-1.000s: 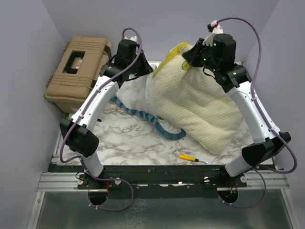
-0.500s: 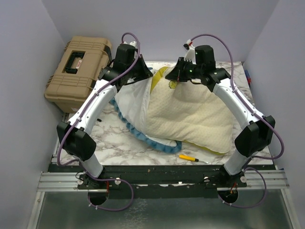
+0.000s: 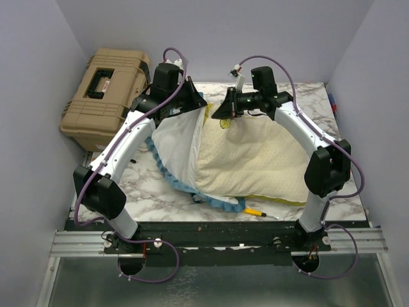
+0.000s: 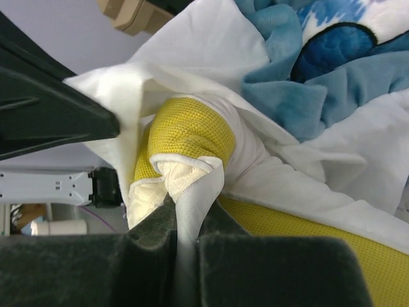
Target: Put the pillow into the pillowcase
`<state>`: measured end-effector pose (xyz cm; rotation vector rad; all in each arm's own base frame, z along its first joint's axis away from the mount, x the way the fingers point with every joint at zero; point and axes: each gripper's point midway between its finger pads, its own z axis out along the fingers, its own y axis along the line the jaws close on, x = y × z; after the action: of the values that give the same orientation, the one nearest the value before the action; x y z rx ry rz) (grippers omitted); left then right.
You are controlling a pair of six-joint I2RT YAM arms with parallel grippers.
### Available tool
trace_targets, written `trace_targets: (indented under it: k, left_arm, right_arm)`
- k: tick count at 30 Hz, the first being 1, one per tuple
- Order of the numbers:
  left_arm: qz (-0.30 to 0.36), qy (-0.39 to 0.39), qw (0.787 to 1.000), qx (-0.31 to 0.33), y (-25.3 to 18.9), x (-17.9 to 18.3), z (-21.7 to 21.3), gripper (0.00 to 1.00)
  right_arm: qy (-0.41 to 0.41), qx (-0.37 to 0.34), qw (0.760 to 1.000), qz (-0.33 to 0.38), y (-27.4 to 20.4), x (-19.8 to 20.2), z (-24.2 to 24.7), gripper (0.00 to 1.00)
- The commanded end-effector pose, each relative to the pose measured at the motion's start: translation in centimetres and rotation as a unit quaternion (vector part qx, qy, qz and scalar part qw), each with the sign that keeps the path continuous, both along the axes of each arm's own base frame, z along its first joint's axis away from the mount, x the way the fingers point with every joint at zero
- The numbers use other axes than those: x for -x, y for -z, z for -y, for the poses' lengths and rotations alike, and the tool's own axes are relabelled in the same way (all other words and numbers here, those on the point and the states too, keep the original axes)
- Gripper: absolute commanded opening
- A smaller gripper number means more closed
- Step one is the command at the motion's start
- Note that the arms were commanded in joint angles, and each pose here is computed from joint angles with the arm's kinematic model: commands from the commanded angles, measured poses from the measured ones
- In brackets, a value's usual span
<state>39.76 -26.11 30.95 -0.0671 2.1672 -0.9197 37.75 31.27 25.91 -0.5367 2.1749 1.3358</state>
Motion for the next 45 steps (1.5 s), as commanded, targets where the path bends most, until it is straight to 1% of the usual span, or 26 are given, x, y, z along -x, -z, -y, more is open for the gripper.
trace_targets:
  k: [1,4,6,9,12,16,18,21,25,31,33,38,39,40,41,43,44,45]
  left_arm:
    - [0.112,-0.018,0.992,0.053,-6.7,-1.7,0.0,0.0]
    - [0.128,0.002,0.988,0.082,-8.1,-1.3,0.9,0.0]
    - [0.121,0.03,0.987,0.1,-8.2,-0.7,1.8,0.0]
    - [0.084,0.068,0.987,0.12,-6.8,0.3,3.1,0.0]
    - [0.044,0.09,0.986,0.132,-5.1,1.4,3.6,0.0]
    - [0.009,0.104,0.984,0.141,-3.5,3.2,3.9,0.0]
    - [0.002,0.112,0.983,0.142,-3.2,4.2,4.3,0.0]
    - [-0.006,0.139,0.98,0.142,-2.7,6.0,5.5,0.0]
    - [-0.017,0.169,0.975,0.14,-2.1,8.0,7.3,0.0]
    - [-0.03,0.165,0.978,0.125,-0.3,9.0,8.1,0.0]
    - [-0.038,0.163,0.979,0.119,0.7,8.9,8.2,0.0]
    - [-0.054,0.146,0.983,0.101,3.1,8.2,8.1,0.0]
    - [-0.056,0.144,0.983,0.099,3.4,8.2,8.0,0.03]
    - [-0.056,0.144,0.983,0.097,3.6,8.3,8.0,0.11]
    - [-0.054,0.141,0.984,0.095,3.5,8.3,7.8,0.2]
    - [-0.044,0.134,0.986,0.093,3.1,8.3,7.4,0.45]
    - [-0.035,0.127,0.987,0.092,2.7,8.2,7.1,0.55]
    - [-0.027,0.117,0.989,0.089,2.3,8.0,6.5,0.62]
  right_arm:
    - [-0.109,-0.038,0.991,-0.072,0.3,4.3,-1.5,0.0]
    - [-0.109,-0.034,0.99,-0.08,1.2,4.0,-1.6,0.0]
    - [-0.107,-0.039,0.99,-0.082,1.3,3.7,-1.9,0.0]
    - [-0.107,-0.059,0.99,-0.075,0.6,3.1,-2.4,0.0]
    - [-0.107,-0.077,0.99,-0.059,-0.5,2.4,-2.8,0.0]
    - [-0.06,-0.064,0.995,-0.035,-1.3,-0.1,-3.0,0.0]
    - [-0.039,-0.071,0.996,-0.028,-2.0,-1.4,-3.0,0.0]
    - [-0.009,-0.106,0.994,-0.03,-3.6,-3.2,-2.6,0.0]
    - [0.047,-0.141,0.989,-0.015,-5.8,-5.6,-0.6,0.0]
    - [0.136,-0.155,0.978,0.019,-7.8,-7.5,3.0,0.0]
    - [0.152,-0.152,0.976,0.025,-7.7,-7.7,3.3,0.0]
    - [0.151,-0.146,0.978,-0.009,-5.0,-7.7,3.1,0.0]
    - [0.156,-0.147,0.977,-0.013,-4.5,-7.8,3.2,0.0]
    - [0.162,-0.148,0.975,-0.018,-4.0,-7.9,3.2,0.0]
    - [0.168,-0.147,0.975,-0.022,-3.5,-8.0,3.3,0.0]
    - [0.174,-0.146,0.973,-0.027,-2.8,-8.3,3.4,0.0]
    - [0.176,-0.146,0.973,-0.028,-2.5,-8.5,3.3,0.0]
    - [0.176,-0.146,0.973,-0.031,-2.2,-8.7,3.3,0.0]
